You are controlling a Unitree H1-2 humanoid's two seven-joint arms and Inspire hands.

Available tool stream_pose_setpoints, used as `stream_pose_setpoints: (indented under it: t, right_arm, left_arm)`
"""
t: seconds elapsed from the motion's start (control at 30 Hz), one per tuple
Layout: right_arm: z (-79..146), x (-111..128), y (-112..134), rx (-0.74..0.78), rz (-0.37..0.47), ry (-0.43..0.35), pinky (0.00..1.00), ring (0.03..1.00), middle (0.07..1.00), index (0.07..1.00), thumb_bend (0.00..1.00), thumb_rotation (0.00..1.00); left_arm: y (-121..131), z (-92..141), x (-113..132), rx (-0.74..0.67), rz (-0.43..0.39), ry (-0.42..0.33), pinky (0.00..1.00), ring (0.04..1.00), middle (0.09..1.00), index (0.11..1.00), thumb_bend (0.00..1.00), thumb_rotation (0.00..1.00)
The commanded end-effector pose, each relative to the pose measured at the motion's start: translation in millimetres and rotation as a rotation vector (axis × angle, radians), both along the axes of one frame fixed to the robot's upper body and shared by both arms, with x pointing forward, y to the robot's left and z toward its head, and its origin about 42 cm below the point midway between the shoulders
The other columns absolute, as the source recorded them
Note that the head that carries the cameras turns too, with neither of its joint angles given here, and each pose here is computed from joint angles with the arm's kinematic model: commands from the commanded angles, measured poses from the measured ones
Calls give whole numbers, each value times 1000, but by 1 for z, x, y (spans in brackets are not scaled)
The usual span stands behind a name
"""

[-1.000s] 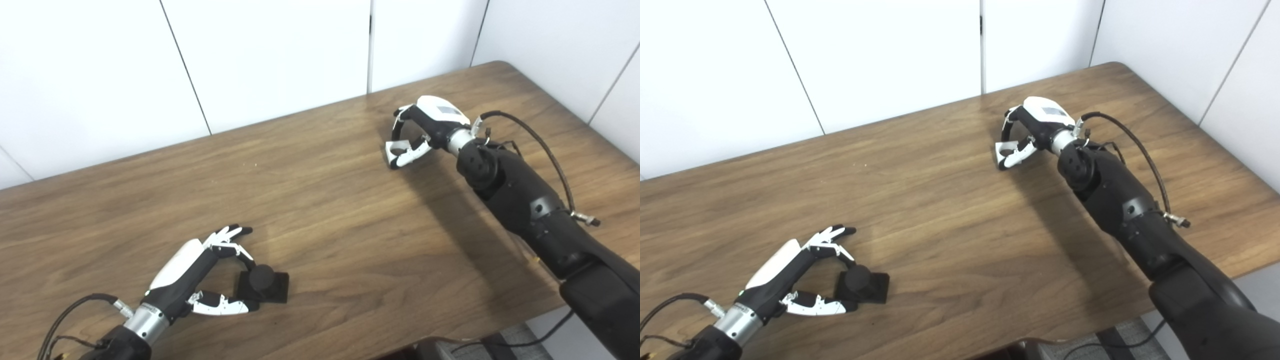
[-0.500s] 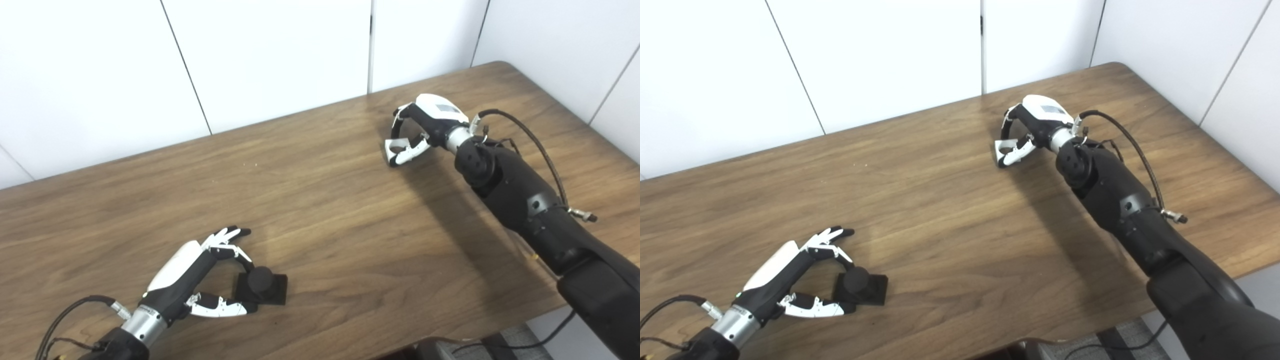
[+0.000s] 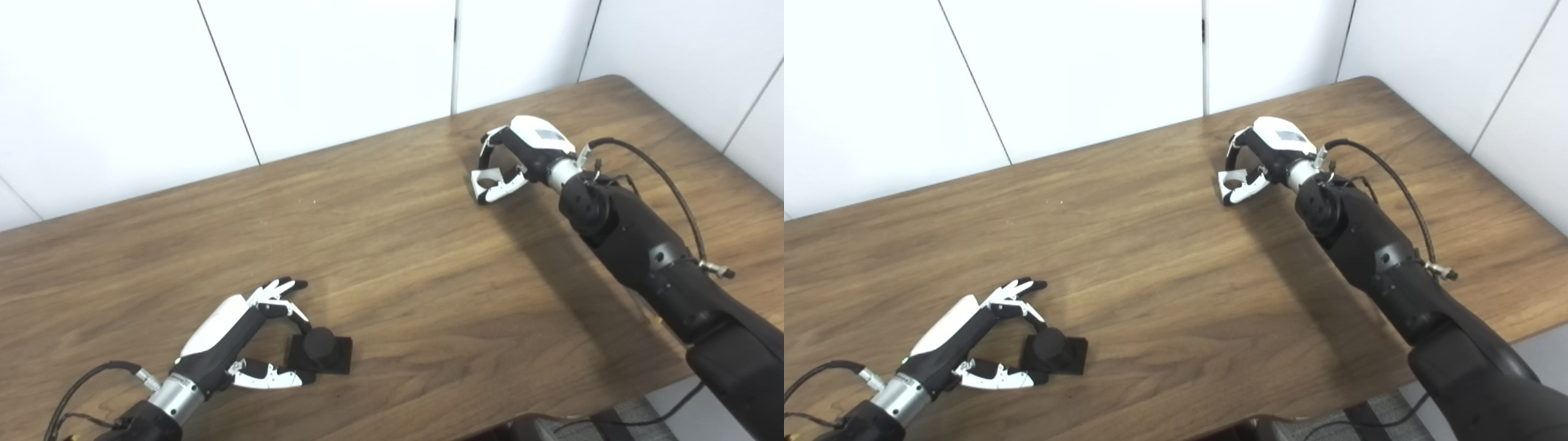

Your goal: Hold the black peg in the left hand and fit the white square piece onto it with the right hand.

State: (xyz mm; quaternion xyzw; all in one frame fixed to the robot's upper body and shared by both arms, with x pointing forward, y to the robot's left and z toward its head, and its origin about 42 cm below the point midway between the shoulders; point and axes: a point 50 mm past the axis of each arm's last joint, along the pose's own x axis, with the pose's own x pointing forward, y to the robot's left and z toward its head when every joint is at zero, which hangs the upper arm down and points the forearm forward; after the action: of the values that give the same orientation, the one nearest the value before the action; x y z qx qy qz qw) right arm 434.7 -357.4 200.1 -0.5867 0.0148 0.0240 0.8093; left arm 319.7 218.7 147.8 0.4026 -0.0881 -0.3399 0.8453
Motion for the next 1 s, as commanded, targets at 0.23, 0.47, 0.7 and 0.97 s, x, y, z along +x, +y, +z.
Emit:
stream_pose_setpoints:
  t: [0.23,0.47,0.7,0.97]
  right_arm:
    - [21,-1,16,-23,92,-76,874,858,816,486,515,136]
    - [33,-5,32,-3,136,-96,863,861,816,486,516,136]
    - [43,-11,49,3,199,-127,838,851,811,485,516,135]
    - [54,-18,66,-6,298,-164,819,848,808,484,516,136]
  left_arm:
    - [12,-3,5,69,10,22,1000,1000,952,490,522,73]
    - [10,-2,6,76,10,30,1000,1000,957,490,521,73]
    - [10,-2,7,78,11,27,1000,1000,956,490,521,74]
    - [8,-2,9,81,13,30,1000,1000,958,490,522,72]
